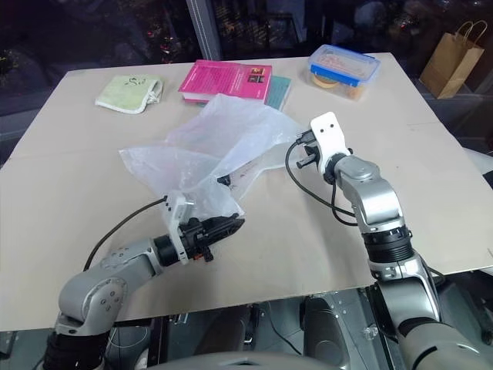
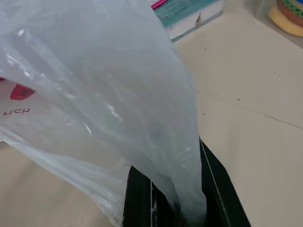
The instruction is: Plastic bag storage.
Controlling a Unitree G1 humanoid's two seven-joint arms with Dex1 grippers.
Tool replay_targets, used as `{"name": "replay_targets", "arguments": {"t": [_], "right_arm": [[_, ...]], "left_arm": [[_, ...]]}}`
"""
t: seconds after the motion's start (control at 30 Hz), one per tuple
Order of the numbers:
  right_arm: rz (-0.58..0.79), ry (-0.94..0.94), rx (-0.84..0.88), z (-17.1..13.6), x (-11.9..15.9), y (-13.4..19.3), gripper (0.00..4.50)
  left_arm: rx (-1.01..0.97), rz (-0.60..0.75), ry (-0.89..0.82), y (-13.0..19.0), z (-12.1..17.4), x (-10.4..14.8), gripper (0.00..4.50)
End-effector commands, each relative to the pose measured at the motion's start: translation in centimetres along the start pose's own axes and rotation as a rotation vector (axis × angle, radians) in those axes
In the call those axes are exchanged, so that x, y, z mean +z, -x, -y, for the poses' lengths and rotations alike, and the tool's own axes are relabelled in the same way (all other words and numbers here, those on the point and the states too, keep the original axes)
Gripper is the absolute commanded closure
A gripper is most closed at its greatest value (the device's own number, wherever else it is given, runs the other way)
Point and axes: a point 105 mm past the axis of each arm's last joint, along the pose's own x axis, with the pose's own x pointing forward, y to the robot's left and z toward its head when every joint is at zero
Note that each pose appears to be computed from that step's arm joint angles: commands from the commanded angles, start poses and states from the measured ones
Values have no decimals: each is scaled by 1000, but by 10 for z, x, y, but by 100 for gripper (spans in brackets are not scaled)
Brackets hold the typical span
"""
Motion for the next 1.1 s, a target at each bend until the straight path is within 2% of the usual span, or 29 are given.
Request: {"name": "replay_targets", "arguments": {"t": [0.03, 0.33, 0.37, 0.43, 0.5, 0.53, 0.57, 0.63, 0.67, 0.8, 0.93, 1.1], "right_arm": [[50, 20, -18, 7, 14, 3, 450], [69, 18, 2, 2, 19, -3, 450], [71, 17, 3, 2, 20, -3, 450], [74, 18, 1, 2, 20, -4, 450], [76, 18, -2, 2, 21, -5, 450], [76, 19, -4, 3, 21, -5, 450], [76, 18, -4, 2, 20, -5, 450], [75, 18, -5, 2, 20, -4, 450], [74, 18, -6, 3, 20, -4, 450], [69, 19, -10, 4, 19, -2, 450], [67, 19, -12, 4, 18, -2, 450], [65, 19, -18, 6, 18, -1, 450]], "left_arm": [[3, 44, -11, 22, -4, 11, 447], [-47, 292, 335, 60, -22, 67, 447], [-50, 295, 352, 61, -22, 70, 447], [-55, 219, 335, 59, -16, 62, 447], [-73, 208, 371, 57, -11, 59, 395], [-100, 210, 395, 57, -6, 59, 348], [-109, 191, 398, 55, -2, 57, 325], [-150, 152, 453, 52, 8, 50, 218], [-178, 126, 461, 52, 15, 48, 182], [-202, 109, 453, 48, 22, 52, 182], [-150, 180, 501, 35, 13, 66, 182], [-52, 198, 586, 20, 2, 64, 182]]}}
